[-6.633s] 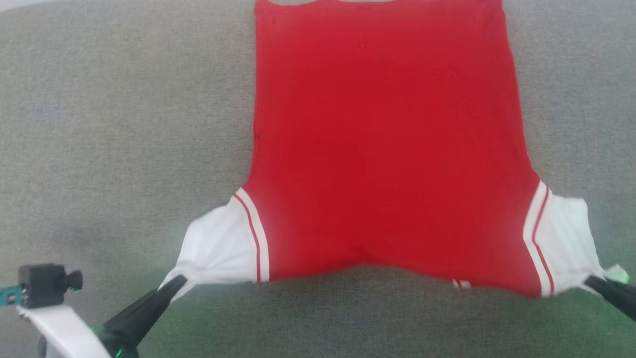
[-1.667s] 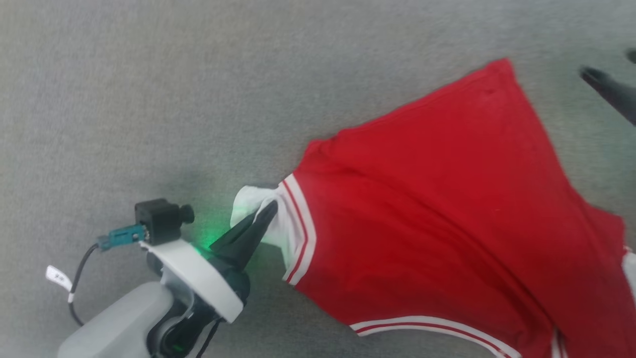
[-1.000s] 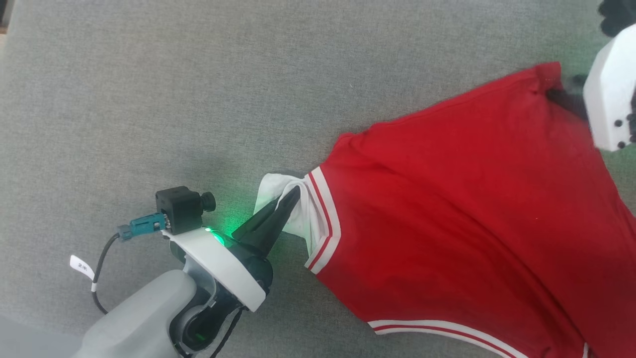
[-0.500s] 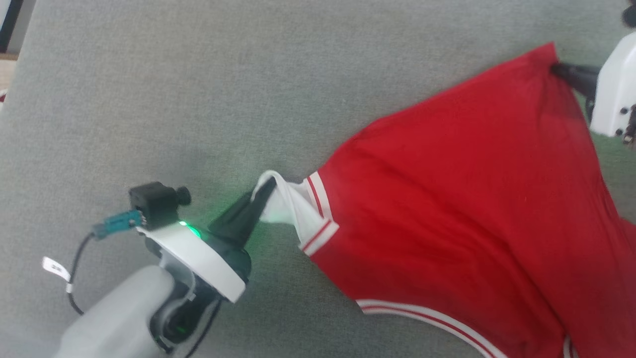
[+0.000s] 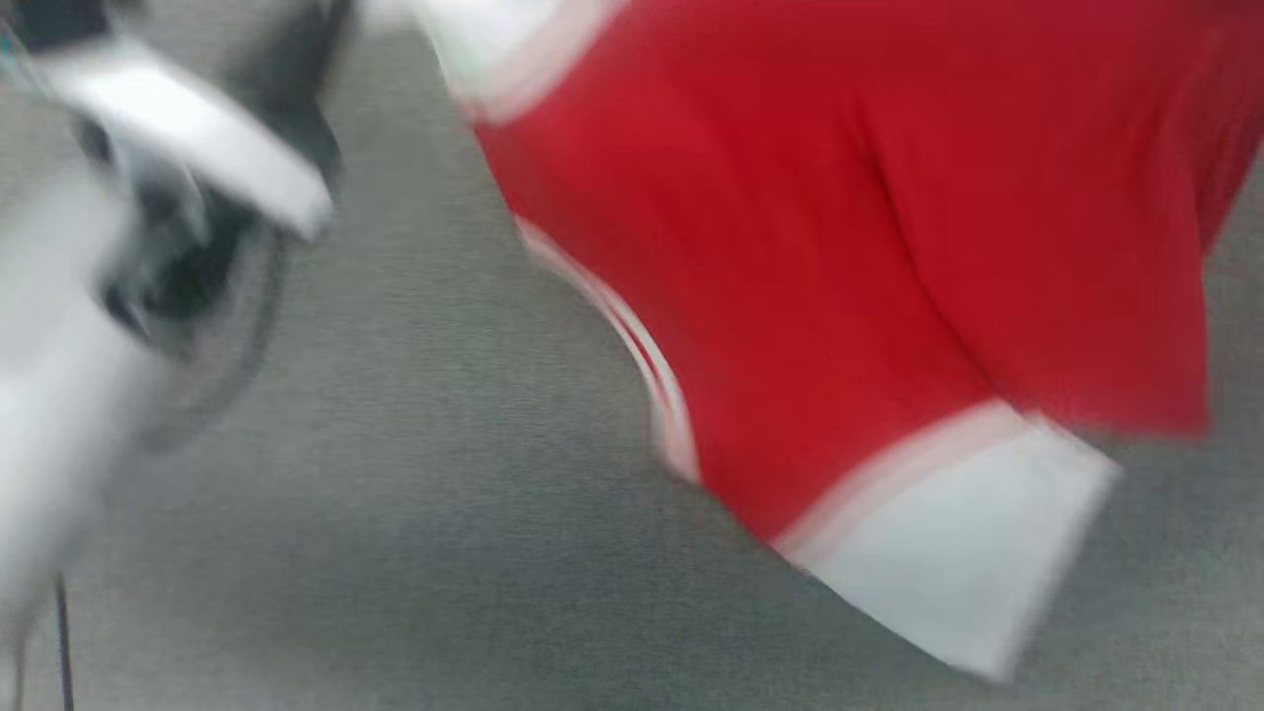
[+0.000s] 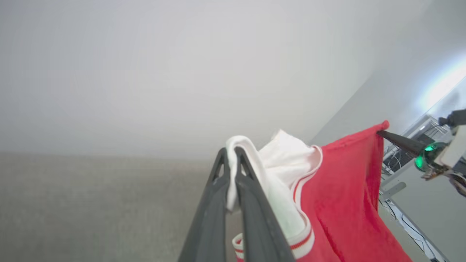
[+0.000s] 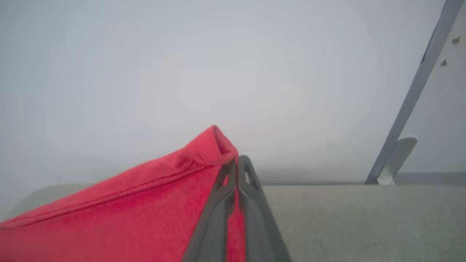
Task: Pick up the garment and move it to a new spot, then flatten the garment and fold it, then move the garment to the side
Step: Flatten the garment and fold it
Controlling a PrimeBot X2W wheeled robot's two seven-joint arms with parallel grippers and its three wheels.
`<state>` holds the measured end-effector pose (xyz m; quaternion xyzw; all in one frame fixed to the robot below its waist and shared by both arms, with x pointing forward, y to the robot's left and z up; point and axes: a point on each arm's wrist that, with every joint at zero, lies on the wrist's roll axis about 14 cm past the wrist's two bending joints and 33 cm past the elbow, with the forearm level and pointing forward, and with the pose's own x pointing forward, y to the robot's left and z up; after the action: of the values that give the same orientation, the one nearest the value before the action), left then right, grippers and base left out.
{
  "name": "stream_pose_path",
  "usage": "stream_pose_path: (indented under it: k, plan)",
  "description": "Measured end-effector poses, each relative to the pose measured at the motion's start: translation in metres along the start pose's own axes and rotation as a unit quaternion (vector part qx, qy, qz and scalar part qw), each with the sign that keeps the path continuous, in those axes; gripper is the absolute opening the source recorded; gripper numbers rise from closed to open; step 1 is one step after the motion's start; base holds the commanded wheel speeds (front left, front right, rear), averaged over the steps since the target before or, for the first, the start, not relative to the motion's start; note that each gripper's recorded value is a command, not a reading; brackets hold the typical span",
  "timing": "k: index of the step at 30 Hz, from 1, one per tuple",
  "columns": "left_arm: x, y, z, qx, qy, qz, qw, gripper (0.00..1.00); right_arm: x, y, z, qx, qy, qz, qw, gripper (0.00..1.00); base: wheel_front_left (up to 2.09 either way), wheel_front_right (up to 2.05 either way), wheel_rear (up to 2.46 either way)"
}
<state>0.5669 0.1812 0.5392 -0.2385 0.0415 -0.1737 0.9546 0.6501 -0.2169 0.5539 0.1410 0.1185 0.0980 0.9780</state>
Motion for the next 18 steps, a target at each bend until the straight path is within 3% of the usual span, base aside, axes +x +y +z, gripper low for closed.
stream_pose_path:
  k: [6,11,14,18]
  plan:
    - [0.078,-0.010,0.094,-0.016,-0.098,-0.010,0.995,0.00,0.008,-0.024,0.081,0.019,-0.142,-0.051,0.988,0.00,0.00,0.00,0.00]
    - [0.114,-0.041,0.177,-0.020,-0.211,-0.039,0.977,0.00,-0.002,-0.040,0.138,0.034,-0.237,-0.082,0.967,0.00,0.00,0.00,0.00]
    - [0.122,-0.056,0.200,-0.024,-0.240,-0.057,0.969,0.00,-0.005,-0.047,0.146,0.028,-0.244,-0.097,0.964,0.00,0.00,0.00,0.00]
    - [0.126,-0.054,0.196,-0.046,-0.240,-0.057,0.968,0.00,0.001,-0.054,0.129,0.028,-0.221,-0.110,0.969,0.00,0.00,0.00,0.00]
